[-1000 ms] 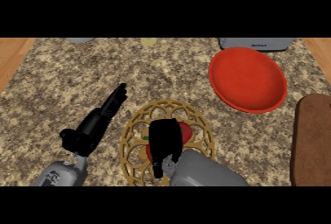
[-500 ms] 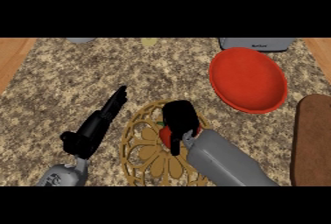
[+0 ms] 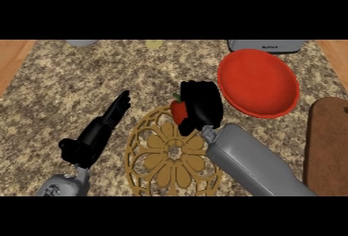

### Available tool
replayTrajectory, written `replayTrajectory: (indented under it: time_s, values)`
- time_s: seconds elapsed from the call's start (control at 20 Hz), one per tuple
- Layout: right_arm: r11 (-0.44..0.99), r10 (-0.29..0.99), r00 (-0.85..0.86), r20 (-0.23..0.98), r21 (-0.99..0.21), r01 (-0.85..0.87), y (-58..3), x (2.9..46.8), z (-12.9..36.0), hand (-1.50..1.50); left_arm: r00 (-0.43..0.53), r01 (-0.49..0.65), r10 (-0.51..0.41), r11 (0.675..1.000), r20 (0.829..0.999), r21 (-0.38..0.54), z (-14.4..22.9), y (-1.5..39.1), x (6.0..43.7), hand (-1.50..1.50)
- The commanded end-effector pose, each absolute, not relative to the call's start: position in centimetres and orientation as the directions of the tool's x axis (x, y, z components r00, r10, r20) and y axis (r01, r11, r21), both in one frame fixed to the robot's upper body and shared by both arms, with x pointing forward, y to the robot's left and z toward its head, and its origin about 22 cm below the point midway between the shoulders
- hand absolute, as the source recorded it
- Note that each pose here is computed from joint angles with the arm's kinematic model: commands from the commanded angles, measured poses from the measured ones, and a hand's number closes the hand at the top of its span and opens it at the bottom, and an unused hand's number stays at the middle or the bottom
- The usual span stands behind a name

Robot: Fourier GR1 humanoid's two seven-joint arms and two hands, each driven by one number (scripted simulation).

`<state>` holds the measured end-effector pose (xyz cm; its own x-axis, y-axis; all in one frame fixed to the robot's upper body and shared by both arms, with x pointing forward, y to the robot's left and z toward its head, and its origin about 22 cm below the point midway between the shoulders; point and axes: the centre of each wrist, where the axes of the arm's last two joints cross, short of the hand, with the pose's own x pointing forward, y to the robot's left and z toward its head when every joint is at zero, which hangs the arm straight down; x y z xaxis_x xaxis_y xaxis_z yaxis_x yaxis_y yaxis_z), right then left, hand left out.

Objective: Pick the bell pepper from the placemat and place it in the bowl

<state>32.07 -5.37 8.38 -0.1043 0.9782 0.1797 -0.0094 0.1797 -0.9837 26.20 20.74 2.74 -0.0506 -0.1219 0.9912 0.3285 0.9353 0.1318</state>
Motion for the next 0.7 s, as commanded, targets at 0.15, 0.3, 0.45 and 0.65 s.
replayTrajectory:
  time_s: [0.15,0.3,0.45,0.65]
  values:
    - [0.46,0.888,-0.118,0.445,-0.855,0.24,-7.6,32.2,14.4,1.5,-0.05,0.329,-0.131,0.934,0.99,0.14,2.8,22.4,25.7,0.0]
    - [0.481,0.874,-0.069,0.48,-0.838,0.256,-9.5,32.5,14.6,1.5,-0.064,0.319,-0.123,0.938,0.99,0.137,2.6,19.4,27.0,0.0]
    - [0.445,0.89,-0.025,0.456,-0.852,0.275,-11.7,35.0,16.4,1.5,-0.055,0.357,-0.11,0.926,0.992,0.123,3.2,20.3,26.7,0.0]
    - [0.329,0.929,0.059,0.364,-0.891,0.314,-13.5,35.9,13.7,1.5,-0.058,0.34,-0.122,0.931,0.991,0.134,1.4,22.0,26.3,0.0]
